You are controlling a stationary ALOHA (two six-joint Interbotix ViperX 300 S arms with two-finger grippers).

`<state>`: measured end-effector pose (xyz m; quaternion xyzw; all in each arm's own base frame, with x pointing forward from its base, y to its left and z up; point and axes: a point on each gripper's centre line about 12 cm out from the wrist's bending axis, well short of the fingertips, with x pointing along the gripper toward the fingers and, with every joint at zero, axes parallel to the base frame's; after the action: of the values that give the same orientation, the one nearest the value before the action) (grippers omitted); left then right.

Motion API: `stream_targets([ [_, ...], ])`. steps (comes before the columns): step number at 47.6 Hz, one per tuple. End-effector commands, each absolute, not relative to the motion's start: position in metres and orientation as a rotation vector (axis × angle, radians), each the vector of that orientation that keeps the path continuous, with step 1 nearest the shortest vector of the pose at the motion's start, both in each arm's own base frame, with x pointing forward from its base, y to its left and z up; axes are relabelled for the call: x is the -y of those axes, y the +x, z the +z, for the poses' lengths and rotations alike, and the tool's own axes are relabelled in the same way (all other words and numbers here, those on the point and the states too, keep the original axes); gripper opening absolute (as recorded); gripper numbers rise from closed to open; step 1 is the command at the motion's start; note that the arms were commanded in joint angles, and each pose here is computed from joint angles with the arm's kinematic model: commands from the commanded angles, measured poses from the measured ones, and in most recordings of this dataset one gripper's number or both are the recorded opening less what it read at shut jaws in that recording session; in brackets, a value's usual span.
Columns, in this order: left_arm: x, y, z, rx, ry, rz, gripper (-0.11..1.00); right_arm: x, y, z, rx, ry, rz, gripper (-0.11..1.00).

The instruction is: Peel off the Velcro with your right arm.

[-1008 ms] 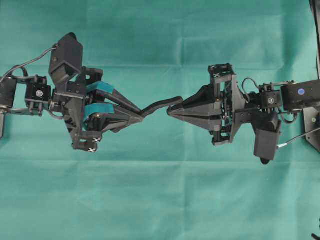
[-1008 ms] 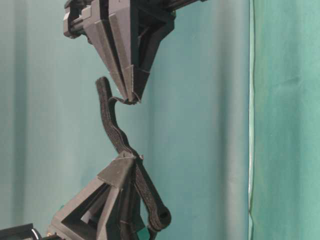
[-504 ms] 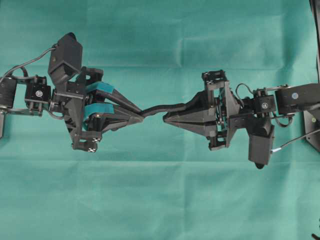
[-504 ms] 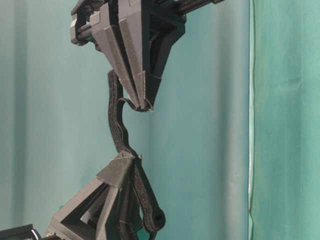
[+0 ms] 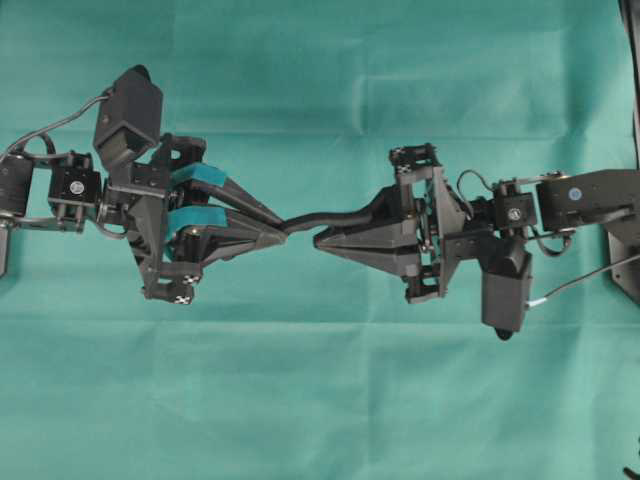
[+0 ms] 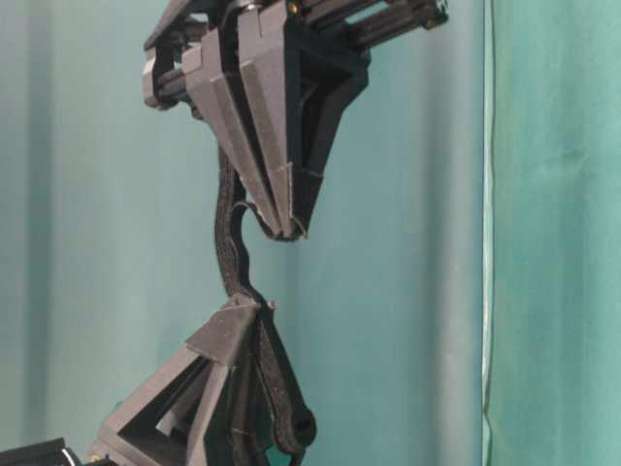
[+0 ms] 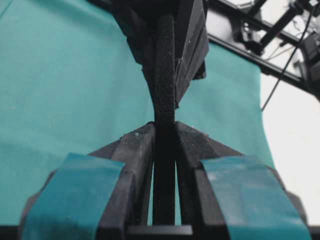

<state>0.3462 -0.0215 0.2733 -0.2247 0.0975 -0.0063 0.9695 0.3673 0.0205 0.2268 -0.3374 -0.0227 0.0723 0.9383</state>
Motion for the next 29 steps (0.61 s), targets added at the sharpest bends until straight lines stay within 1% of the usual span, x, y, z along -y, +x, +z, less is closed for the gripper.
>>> stream_targets([
  [1, 0.020, 0.347, 0.282, -0.166, -0.454, -0.015, 0.10, -0.023, 0.373, 0.237, 0.079, -0.689, 0.143, -0.10],
  [29, 0.020, 0.346, 0.281, -0.155, -0.456, -0.017, 0.10, -0.027, 0.387, 0.228, 0.061, -0.686, 0.162, -0.10],
])
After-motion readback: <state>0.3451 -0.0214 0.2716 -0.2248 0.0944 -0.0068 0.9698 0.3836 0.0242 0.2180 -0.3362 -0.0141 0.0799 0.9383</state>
